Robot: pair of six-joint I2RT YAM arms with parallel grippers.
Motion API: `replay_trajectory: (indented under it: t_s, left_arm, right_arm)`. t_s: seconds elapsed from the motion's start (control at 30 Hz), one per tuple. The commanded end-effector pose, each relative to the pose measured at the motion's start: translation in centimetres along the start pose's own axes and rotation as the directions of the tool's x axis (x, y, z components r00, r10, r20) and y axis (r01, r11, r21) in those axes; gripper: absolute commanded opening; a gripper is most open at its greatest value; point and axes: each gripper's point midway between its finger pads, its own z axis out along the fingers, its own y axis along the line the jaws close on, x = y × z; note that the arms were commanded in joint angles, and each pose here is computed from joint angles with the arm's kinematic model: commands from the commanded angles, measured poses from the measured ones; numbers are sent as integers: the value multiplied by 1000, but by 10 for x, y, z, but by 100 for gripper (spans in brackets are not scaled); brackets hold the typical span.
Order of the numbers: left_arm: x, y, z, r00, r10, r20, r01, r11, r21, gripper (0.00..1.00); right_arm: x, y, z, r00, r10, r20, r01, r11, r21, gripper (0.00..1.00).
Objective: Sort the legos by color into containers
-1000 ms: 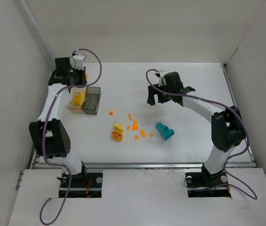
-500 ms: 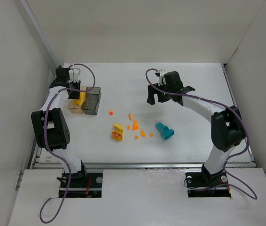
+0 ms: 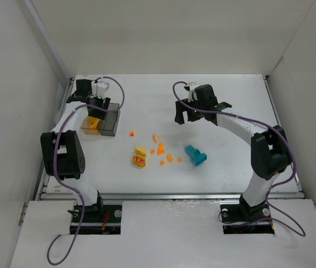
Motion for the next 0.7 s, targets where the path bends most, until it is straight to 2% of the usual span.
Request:
replay_trajectory:
  t_s: [0.0, 0.07, 0.1, 0.17, 0.27, 0.33, 0.43, 0.67]
  left_arm:
    - [-55, -66, -44, 947, 259, 191, -280, 956, 90, 61]
    - [-51, -106, -41, 918, 342, 202, -380, 904, 195, 61]
    - [-44, -136, -40, 880, 424, 213, -469, 845, 257, 61]
    - [-31, -159, -34, 839, 497, 220, -544, 780, 311, 61]
    - [1, -183, -18, 787, 590, 181, -604, 678, 419, 61]
    - [20, -184, -7, 746, 653, 132, -621, 610, 493, 61]
    - [35, -182, 6, 713, 692, 109, -616, 545, 568, 61]
    - [41, -174, 24, 672, 734, 99, -644, 514, 567, 63]
  right_arm:
    - [-23, 2, -3, 998, -17, 56, 17, 1000, -7, 100]
    - [-23, 2, -3, 998, -17, 56, 17, 1000, -7, 100]
    - [-22, 2, -5, 998, -8, 56, 8, 1000, -8, 100]
    - [-18, 2, -6, 999, -7, 52, 7, 1000, -7, 100]
    - [-12, 2, -7, 999, -5, 41, 5, 1000, -6, 100]
    - [-12, 0, -10, 999, -15, 46, 14, 1000, 3, 100]
    - [-11, 0, -12, 999, -15, 45, 14, 1000, 3, 100]
    - [-13, 2, -12, 998, -16, 53, 17, 1000, -7, 100]
